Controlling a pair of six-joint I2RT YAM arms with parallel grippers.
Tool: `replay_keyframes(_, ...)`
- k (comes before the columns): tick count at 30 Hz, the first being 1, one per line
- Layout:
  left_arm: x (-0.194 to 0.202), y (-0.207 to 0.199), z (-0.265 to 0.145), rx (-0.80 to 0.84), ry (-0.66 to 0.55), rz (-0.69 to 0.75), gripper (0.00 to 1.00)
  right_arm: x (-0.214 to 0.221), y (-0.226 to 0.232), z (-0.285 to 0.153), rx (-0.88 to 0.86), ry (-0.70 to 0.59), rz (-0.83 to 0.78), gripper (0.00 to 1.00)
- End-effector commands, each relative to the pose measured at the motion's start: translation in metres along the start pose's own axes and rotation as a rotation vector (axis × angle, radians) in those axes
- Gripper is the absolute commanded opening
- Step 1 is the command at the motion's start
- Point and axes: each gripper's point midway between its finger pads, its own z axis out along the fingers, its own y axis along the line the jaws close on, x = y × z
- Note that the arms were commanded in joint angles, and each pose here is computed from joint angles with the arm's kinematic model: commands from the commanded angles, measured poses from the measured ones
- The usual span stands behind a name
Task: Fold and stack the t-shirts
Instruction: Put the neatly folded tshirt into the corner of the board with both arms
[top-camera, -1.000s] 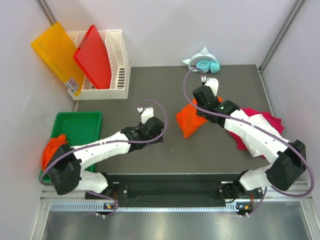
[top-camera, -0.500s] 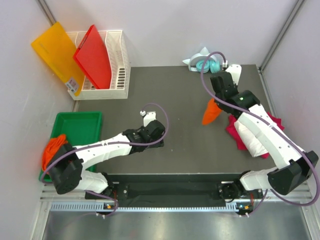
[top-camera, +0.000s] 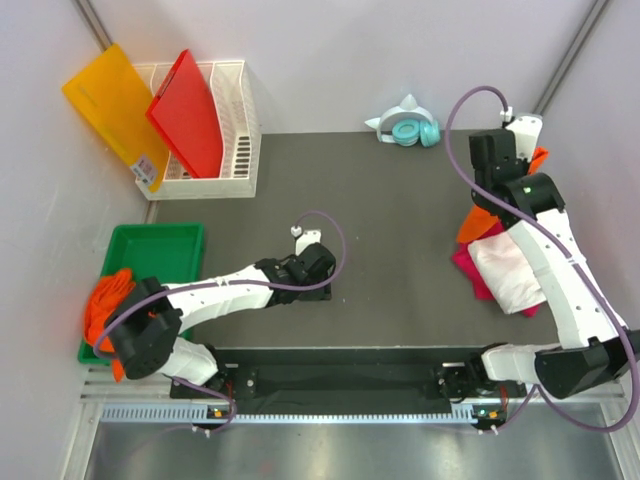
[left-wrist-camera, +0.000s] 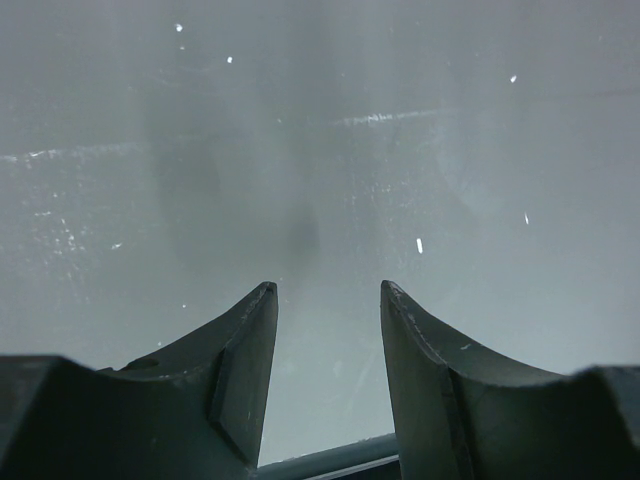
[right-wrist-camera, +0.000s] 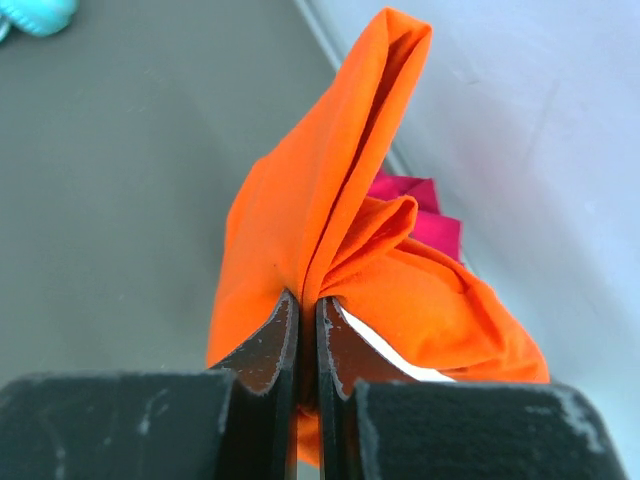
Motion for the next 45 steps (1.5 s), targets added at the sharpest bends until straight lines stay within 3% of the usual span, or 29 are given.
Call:
replay_keyframes(1, -0.007, -0.015, -0.002, 0.06, -0.018, 0.027, 0.5, -0.023, -0.032, -0.015, 0.062, -0.064, 0.049, 0.0)
replay_keyframes(11, 0.0, -0.017, 0.002, 0.076, 0.016, 0.068, 0.51, 0.064, -0.043, -0.003, 0.118, 0.083, 0.037, 0.0)
replay_keyframes(16, 0.004, -0.021, 0.005, 0.086, 0.036, 0.084, 0.5, 0.115, -0.047, -0.005, 0.143, 0.185, 0.113, 0.0)
replay_keyframes(23, 0.006, -0.025, 0.009, 0.096, 0.056, 0.098, 0.5, 0.155, -0.068, -0.006, 0.261, 0.251, 0.128, 0.0)
replay_keyframes(32, 0.006, -0.026, 0.008, 0.106, 0.057, 0.113, 0.5, 0.128, -0.071, -0.004, 0.254, 0.188, 0.154, 0.0)
replay_keyframes(33, 0.007, -0.026, 0.009, 0.108, 0.061, 0.115, 0.49, 0.096, -0.053, -0.003, 0.151, 0.131, 0.192, 0.0)
replay_keyframes(39, 0.007, -0.024, 0.007, 0.108, 0.053, 0.113, 0.49, 0.026, -0.016, -0.01, -0.045, 0.031, 0.254, 0.0)
replay_keyframes(45, -0.006, -0.03, 0.002, 0.109, 0.016, 0.113, 0.49, 0.002, 0.025, -0.012, -0.213, 0.039, 0.21, 0.0)
